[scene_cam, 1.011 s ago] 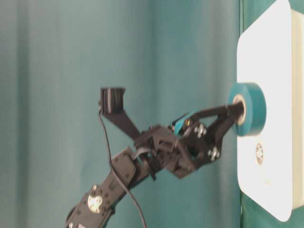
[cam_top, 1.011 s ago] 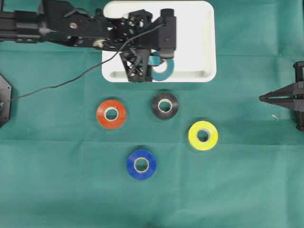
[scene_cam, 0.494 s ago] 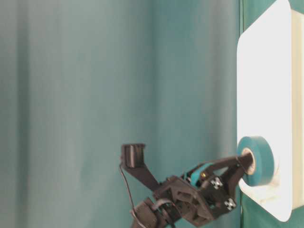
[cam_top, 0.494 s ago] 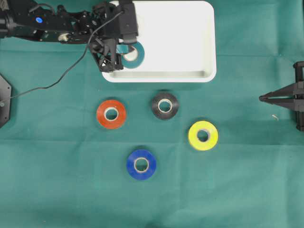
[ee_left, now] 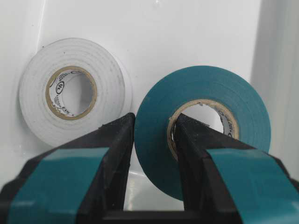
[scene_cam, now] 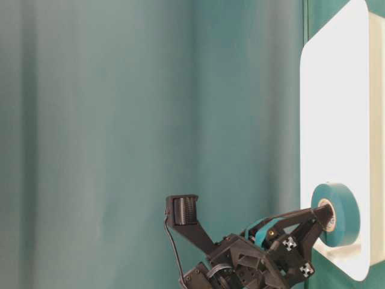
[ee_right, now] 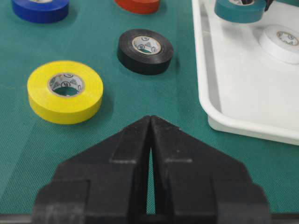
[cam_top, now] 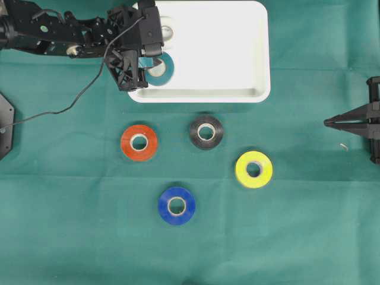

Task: Put the tape into the white case with the left arm.
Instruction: 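Open the left gripper to release the teal roll in the tray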

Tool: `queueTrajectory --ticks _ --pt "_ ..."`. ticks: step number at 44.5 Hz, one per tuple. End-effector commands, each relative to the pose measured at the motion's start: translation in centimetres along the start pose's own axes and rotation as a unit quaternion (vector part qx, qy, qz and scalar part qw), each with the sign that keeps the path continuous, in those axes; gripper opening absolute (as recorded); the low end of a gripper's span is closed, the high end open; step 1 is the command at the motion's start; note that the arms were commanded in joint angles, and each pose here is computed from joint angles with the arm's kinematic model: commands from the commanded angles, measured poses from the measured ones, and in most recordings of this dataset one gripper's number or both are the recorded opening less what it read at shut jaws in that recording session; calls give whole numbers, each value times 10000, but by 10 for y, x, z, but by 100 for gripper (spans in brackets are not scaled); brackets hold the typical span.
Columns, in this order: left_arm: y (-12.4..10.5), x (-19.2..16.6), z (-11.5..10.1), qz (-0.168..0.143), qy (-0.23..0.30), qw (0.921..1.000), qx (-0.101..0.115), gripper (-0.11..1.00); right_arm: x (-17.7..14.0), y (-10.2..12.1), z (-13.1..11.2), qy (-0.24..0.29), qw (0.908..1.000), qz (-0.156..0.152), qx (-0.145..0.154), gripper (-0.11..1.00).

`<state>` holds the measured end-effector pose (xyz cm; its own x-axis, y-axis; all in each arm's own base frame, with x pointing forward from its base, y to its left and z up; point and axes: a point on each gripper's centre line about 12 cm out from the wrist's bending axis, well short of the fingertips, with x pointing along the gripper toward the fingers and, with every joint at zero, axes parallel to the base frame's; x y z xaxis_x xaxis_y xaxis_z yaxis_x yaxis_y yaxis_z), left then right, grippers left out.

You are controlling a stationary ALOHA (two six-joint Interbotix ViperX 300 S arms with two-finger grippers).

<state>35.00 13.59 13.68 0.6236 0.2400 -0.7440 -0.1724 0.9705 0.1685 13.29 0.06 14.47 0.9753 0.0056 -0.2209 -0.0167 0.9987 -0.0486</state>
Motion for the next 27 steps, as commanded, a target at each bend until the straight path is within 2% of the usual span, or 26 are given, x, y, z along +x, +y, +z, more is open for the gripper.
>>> queueTrajectory --ticks 1,20,22,27 --pt "4 -4 9 57 -167 9998 -11 25 1 0 3 -46 10000 2 -7 -9" --pt "3 -8 8 60 -183 9998 -49 26 1 0 3 -46 10000 -5 -6 -9" --pt "2 -10 8 51 -193 9998 -38 37 1 0 3 -38 10000 -5 -6 -9" --pt "0 -18 11 52 -280 9996 -15 73 1 0 3 -46 10000 -5 -6 -9"
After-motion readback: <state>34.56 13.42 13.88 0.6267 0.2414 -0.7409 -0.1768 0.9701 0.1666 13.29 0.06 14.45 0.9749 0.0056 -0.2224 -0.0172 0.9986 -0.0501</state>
